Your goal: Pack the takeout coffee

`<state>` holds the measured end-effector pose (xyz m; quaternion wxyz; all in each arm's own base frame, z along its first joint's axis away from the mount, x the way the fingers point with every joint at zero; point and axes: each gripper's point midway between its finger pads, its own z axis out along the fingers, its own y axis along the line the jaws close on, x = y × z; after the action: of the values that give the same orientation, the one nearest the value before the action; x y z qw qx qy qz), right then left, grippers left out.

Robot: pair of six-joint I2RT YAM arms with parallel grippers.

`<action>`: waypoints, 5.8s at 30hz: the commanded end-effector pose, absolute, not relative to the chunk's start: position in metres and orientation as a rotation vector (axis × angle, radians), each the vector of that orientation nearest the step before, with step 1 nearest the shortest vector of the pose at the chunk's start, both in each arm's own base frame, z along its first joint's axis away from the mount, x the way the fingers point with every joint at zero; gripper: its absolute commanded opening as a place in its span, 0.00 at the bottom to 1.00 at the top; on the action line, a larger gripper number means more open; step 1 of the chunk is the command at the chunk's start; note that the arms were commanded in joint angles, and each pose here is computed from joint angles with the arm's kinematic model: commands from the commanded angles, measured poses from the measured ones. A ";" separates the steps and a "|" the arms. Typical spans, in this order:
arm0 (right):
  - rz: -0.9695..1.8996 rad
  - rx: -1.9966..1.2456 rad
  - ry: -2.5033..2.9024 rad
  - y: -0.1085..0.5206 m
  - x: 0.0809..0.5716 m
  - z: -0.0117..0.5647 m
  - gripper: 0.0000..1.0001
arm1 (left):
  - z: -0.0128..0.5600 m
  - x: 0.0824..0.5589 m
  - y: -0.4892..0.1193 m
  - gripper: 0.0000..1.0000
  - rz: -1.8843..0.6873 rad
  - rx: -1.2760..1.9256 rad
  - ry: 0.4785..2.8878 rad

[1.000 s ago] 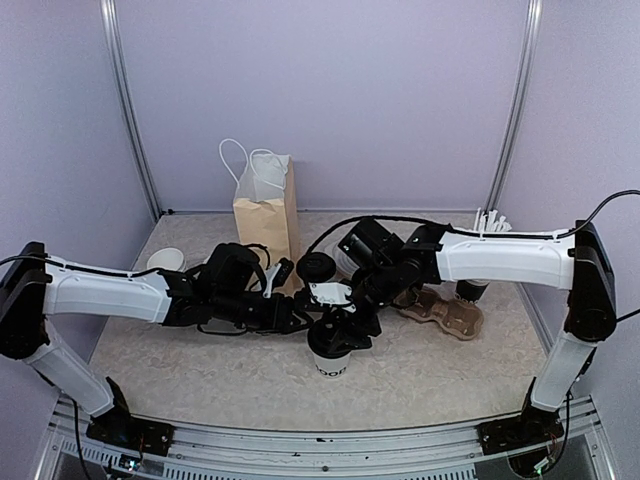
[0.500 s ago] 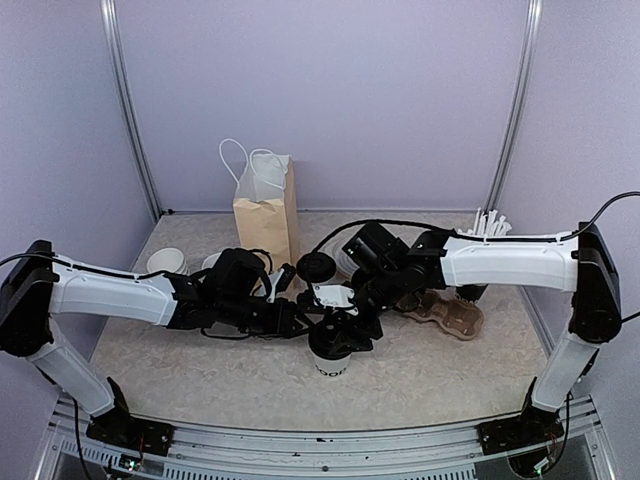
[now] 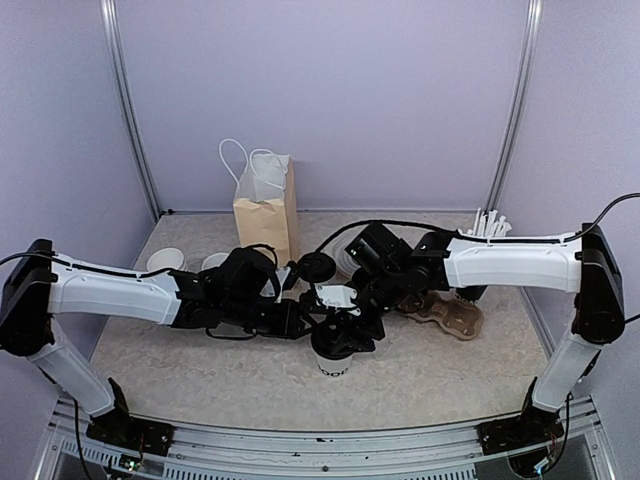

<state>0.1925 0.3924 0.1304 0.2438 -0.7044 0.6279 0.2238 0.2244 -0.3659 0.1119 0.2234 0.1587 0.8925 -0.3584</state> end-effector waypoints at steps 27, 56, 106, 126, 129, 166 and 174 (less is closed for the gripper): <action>0.803 -1.938 1.663 0.367 0.174 0.190 0.82 | 0.180 0.212 -0.372 0.75 -0.667 0.815 2.104; 0.477 -2.043 1.678 0.330 0.181 0.120 1.00 | 0.209 0.251 -0.342 0.74 -0.595 0.554 1.995; 0.393 -1.661 1.938 0.350 0.301 0.141 0.99 | 0.348 0.394 -0.176 0.73 -0.459 -0.002 1.897; 0.414 -1.600 1.860 0.313 0.279 0.198 0.99 | 0.293 0.488 -0.204 0.24 -0.446 -0.041 2.099; 0.408 -1.592 1.855 0.313 0.281 0.200 1.00 | 0.292 0.492 -0.210 0.07 -0.467 -0.031 2.101; 0.655 -1.210 1.527 0.378 0.335 0.433 0.94 | 0.479 0.357 -0.248 0.00 -0.757 -0.089 1.506; 0.851 -1.294 1.525 0.390 0.308 0.423 0.93 | 0.457 0.302 -0.244 0.00 -0.784 -0.168 1.554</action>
<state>0.3216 0.3835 0.4389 0.5123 -0.5179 0.6166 0.2986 0.3216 -0.2520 0.4702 0.6468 -0.0385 0.6741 -0.3546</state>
